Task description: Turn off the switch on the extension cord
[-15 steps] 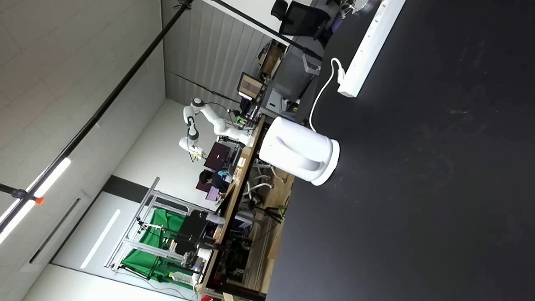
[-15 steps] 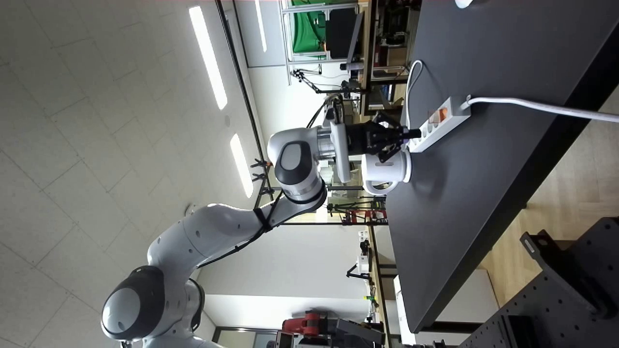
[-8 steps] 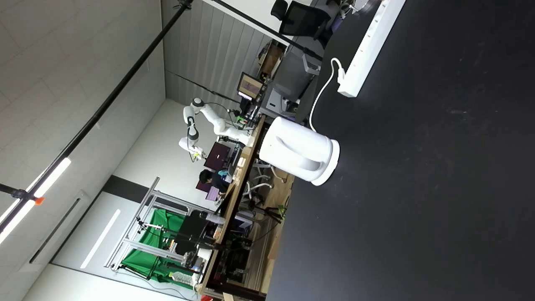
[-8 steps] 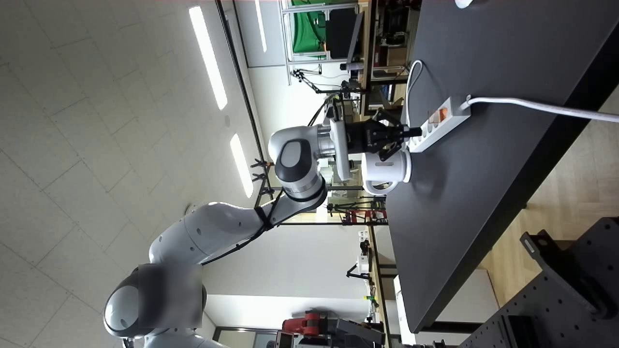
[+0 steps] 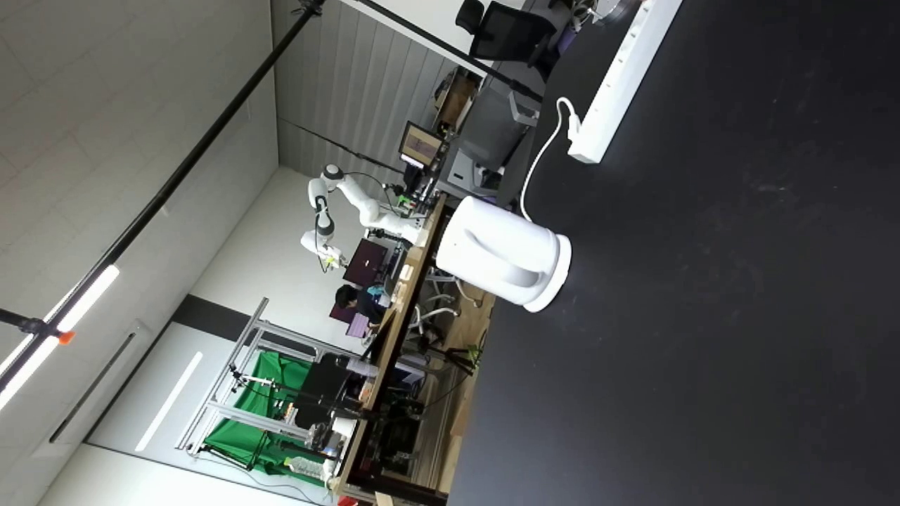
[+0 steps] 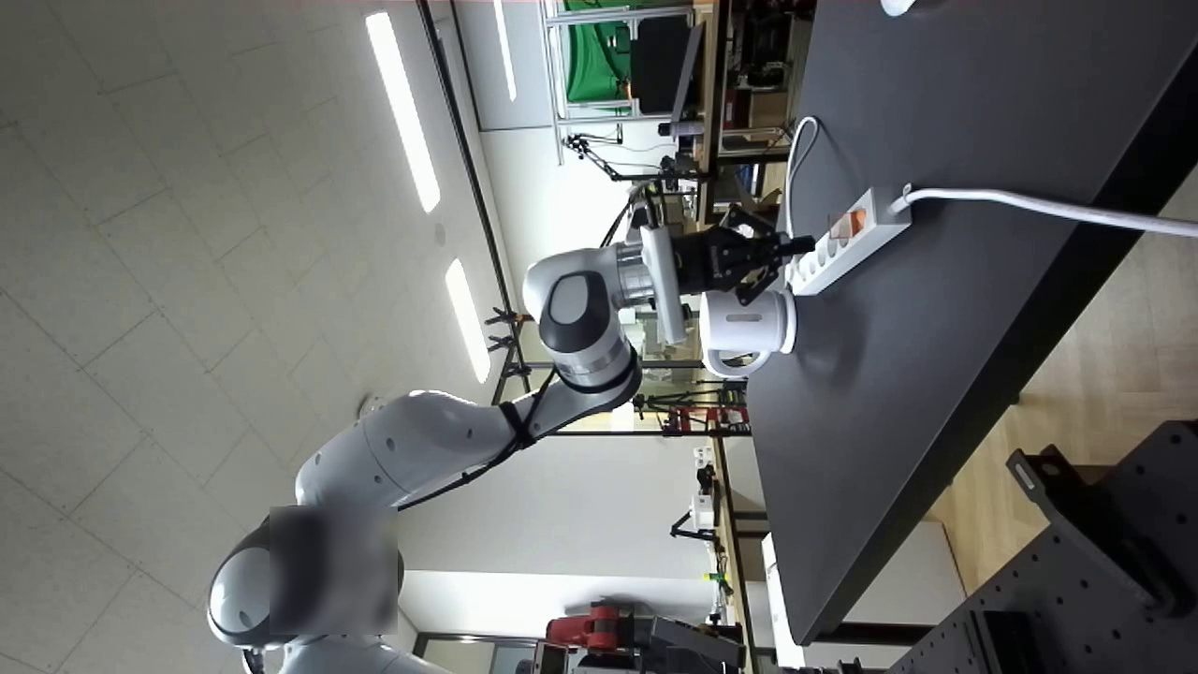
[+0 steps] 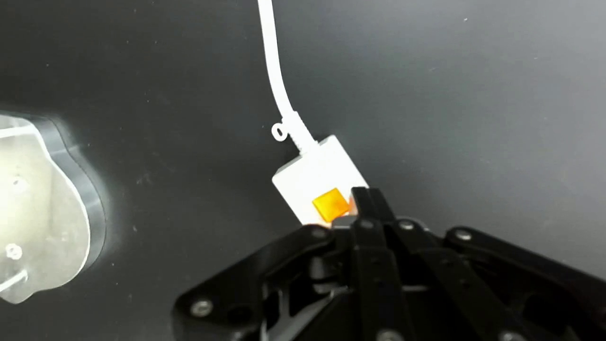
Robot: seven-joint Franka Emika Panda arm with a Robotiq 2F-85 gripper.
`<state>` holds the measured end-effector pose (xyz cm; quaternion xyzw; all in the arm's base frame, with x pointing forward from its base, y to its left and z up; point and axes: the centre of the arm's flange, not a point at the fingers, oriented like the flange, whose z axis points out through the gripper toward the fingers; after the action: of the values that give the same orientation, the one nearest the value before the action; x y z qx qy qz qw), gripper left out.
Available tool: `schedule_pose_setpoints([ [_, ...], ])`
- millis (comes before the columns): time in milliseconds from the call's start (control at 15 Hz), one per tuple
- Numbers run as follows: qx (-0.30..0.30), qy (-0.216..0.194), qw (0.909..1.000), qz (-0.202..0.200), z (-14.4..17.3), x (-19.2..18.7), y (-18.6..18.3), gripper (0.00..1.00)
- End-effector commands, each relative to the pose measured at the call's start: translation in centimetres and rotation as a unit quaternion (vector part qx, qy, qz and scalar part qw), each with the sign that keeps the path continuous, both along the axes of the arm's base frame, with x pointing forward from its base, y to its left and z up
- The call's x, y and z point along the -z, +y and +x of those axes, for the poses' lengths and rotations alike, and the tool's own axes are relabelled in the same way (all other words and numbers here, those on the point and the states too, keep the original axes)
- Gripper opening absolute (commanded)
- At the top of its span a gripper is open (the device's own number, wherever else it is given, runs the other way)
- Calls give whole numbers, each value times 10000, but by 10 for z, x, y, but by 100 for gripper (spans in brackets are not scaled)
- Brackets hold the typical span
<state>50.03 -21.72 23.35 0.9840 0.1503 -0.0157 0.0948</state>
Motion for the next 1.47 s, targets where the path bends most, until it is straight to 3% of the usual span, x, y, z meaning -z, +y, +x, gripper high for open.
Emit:
schedule_pose_setpoints([
  [0, -525, -260, 9977, -337, -6, 6, 4, 0],
  [400, -1688, -390, 9801, -964, -18, 15, 5, 0],
  [600, -2048, -509, 9719, -1045, -23, 17, 3, 0],
  [1400, -2236, -797, 9681, -804, -17, 41, 9, 0],
])
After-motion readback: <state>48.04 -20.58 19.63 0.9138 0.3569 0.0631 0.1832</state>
